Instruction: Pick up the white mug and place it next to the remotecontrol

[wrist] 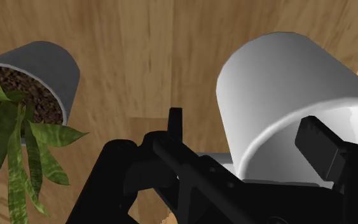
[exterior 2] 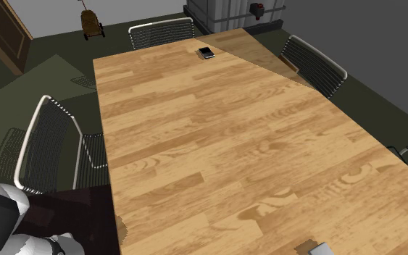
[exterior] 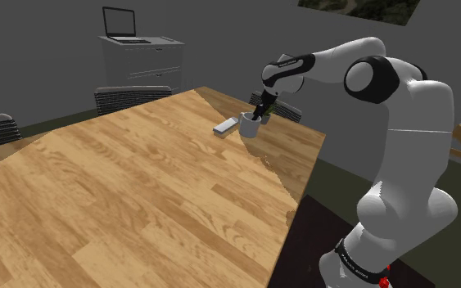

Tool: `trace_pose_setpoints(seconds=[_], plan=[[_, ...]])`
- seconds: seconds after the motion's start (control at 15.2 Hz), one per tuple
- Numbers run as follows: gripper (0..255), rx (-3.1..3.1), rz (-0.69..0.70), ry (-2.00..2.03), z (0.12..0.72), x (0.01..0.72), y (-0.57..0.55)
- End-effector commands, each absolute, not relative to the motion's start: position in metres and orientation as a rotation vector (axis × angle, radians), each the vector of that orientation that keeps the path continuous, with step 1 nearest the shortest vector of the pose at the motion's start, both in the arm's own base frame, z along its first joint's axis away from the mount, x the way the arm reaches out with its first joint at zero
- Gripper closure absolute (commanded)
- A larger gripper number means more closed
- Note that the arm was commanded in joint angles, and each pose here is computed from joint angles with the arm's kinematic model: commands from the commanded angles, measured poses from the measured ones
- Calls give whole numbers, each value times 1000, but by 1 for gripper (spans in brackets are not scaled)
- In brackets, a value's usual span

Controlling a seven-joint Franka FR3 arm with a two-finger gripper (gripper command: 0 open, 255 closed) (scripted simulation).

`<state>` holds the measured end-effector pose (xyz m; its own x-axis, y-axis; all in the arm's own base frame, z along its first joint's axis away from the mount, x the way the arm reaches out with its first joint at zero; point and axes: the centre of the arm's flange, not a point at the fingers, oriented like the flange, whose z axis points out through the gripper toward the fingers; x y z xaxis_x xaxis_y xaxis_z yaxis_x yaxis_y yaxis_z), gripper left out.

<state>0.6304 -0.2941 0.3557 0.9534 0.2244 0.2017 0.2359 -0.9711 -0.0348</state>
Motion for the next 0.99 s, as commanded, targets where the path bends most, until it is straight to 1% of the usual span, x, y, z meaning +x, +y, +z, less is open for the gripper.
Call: trace_pose_setpoints(seconds=[0.0,0.13,0.4,0.92], plan=[[0,-3047,-304,-359,356,630,-294],[0,-3047,-304,-359,356,630,-294],[0,-3047,-304,-359,405,621,-298],[0,-3047,-304,-359,405,621,-298]])
